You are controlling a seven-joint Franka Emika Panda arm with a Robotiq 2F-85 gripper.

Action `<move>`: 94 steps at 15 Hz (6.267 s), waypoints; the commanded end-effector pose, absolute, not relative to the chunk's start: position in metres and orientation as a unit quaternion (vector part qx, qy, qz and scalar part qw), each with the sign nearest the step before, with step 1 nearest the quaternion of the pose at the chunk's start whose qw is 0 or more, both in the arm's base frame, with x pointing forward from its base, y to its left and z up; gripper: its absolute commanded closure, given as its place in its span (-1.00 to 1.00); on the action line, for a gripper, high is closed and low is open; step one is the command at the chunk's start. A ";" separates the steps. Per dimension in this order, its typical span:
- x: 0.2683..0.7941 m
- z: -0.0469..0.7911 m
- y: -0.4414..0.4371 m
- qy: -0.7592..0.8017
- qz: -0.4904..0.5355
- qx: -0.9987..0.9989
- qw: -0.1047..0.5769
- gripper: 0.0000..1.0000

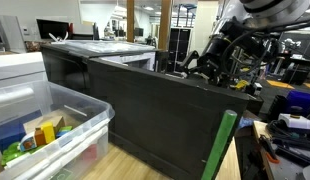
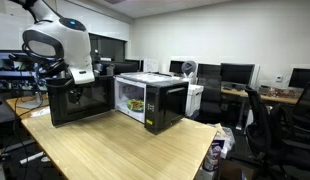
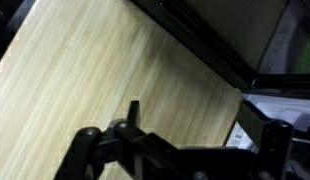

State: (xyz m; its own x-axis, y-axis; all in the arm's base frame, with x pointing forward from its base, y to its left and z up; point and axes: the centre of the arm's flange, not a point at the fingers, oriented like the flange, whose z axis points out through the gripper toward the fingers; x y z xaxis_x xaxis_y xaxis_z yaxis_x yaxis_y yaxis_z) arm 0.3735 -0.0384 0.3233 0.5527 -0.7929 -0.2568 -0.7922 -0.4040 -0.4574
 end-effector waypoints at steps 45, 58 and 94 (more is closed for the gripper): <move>0.410 0.278 -0.183 0.496 -0.132 -0.740 0.434 -1.00; 0.322 0.303 -0.125 0.418 -0.437 -0.675 0.422 -1.00; 0.370 0.207 -0.127 0.432 -0.406 -0.655 0.469 -1.00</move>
State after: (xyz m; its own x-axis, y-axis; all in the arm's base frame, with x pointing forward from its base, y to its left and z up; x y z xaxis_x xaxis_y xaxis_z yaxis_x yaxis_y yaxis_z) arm 0.3577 -0.1338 0.2215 0.3175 -0.9420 0.1086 -0.1989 -0.1781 -0.9637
